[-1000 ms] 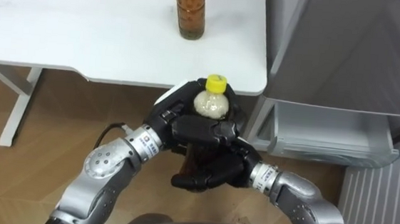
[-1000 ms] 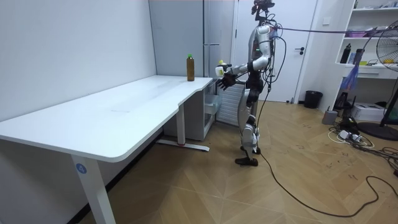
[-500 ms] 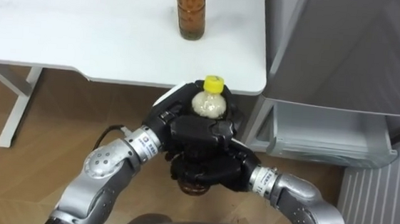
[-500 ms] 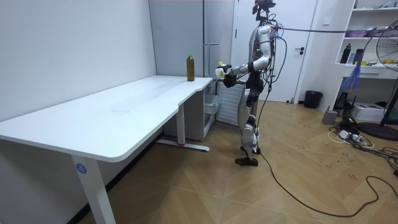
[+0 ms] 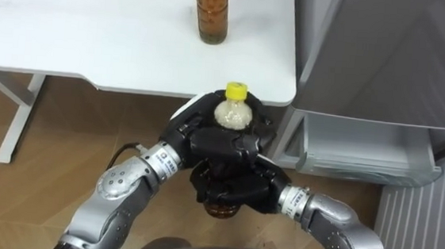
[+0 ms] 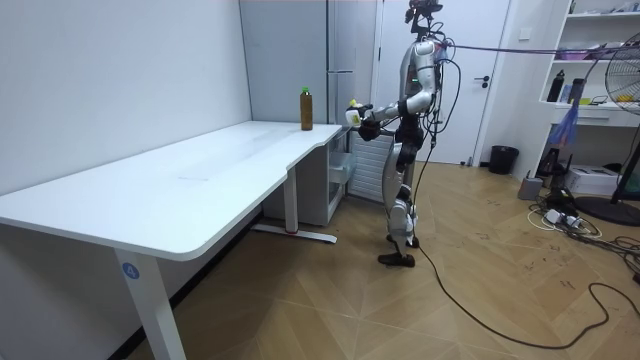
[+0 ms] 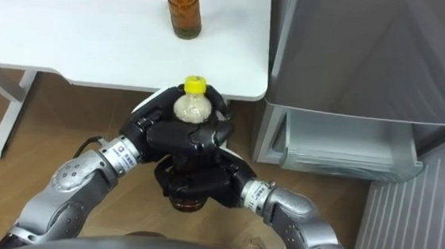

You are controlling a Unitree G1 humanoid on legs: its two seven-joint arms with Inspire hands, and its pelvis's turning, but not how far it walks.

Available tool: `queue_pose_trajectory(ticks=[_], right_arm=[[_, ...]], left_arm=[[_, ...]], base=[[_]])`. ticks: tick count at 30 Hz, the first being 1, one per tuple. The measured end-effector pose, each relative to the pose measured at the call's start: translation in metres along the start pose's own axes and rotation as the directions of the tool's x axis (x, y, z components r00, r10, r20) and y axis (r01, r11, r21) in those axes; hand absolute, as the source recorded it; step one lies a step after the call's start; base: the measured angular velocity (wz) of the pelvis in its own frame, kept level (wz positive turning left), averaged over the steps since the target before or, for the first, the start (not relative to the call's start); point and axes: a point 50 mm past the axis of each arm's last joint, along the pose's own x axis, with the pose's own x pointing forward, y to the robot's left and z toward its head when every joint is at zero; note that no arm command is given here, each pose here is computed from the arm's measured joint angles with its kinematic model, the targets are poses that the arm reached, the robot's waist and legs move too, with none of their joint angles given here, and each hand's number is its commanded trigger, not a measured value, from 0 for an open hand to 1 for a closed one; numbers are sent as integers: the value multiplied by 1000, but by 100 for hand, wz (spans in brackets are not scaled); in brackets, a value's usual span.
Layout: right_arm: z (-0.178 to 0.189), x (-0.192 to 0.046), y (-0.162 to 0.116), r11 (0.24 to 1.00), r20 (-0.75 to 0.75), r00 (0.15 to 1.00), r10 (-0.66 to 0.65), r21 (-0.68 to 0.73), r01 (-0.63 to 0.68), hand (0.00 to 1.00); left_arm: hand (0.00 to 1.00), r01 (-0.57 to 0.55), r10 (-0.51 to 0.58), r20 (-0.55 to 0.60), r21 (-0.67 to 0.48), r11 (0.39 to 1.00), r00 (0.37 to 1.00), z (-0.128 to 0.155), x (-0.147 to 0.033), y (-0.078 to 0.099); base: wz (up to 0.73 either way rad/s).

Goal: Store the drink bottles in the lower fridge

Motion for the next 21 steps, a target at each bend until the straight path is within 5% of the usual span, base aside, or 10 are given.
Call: queue_pose_trajectory(ticks=[21], right_arm=[[-2,-1,0,1000,1,1000,-4,10,4,100]], left_arm=[[0,-13,13,5,7,1000,1000,2,-1,3]], base=[[0]])
